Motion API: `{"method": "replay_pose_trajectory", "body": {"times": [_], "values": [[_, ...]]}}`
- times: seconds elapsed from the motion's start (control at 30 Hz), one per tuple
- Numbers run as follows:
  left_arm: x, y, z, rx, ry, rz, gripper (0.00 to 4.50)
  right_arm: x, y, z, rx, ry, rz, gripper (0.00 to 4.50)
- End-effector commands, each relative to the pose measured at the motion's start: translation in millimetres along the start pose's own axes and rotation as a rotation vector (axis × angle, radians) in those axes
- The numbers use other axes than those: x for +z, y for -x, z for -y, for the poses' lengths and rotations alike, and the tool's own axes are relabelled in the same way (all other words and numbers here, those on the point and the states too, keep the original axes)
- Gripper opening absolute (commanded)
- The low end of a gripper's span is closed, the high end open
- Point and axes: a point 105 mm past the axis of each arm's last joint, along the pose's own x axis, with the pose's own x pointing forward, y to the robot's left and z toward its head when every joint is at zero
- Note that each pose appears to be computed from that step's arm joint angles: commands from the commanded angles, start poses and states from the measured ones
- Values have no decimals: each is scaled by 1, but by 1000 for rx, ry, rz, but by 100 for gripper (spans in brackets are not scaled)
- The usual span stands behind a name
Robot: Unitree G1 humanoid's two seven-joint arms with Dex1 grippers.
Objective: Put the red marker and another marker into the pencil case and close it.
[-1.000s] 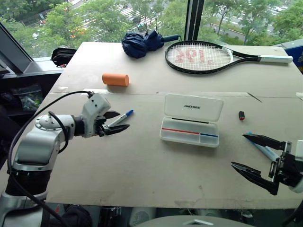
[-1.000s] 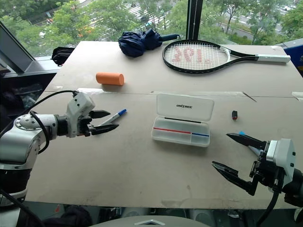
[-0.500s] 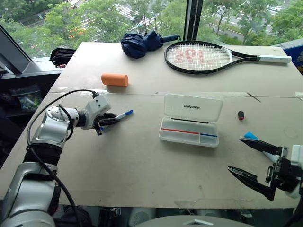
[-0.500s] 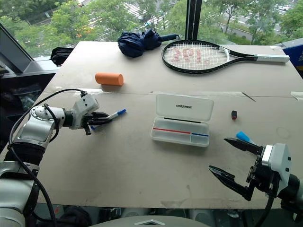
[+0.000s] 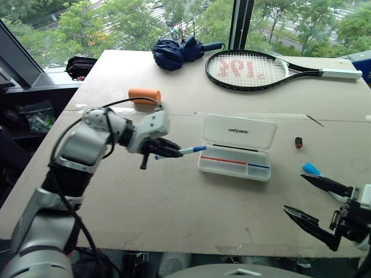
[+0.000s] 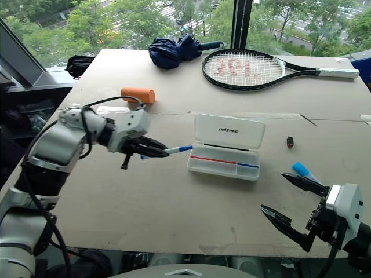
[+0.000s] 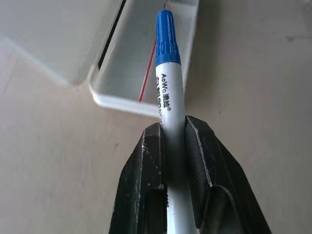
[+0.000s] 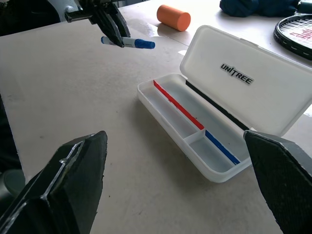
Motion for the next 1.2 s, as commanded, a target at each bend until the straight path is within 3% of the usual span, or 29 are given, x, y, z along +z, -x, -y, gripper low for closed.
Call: {"method": "replay_pose_trajectory", "body": {"times": [0.03, 0.17, 0.53, 0.57, 0.67, 0.7, 0.77, 0.8, 0.97, 1.1, 1.2], "values": [[21, -24, -20, 19, -85, -10, 3, 9, 7, -3, -32, 51, 4, 450], [33, -52, -38, 7, -162, -38, 3, 7, 13, -6, -67, 46, -13, 450], [27, -99, -55, -54, -292, -142, 3, 5, 31, -8, -145, 51, -48, 450], [28, -100, -55, -59, -294, -136, 103, 5, 31, -8, -147, 51, -49, 450], [43, -96, -55, -55, -286, -73, 222, 5, 32, -9, -157, 46, -57, 450], [47, -93, -55, -51, -281, -54, 279, 4, 33, -8, -165, 42, -64, 450], [54, -79, -49, -69, -248, -10, 326, 1, 33, -3, -193, 33, -84, 450], [58, -68, -45, -70, -231, 29, 377, -1, 34, 4, -234, 35, -98, 450], [70, -25, -10, -27, -188, 274, 377, -27, 41, 46, -375, -17, -281, 450], [55, 7, 32, -47, 8, 328, 377, -54, 38, 80, -377, -22, -472, 450], [51, 19, 62, -48, 34, 358, 377, -67, 35, 108, -429, -60, -567, 450]]}}
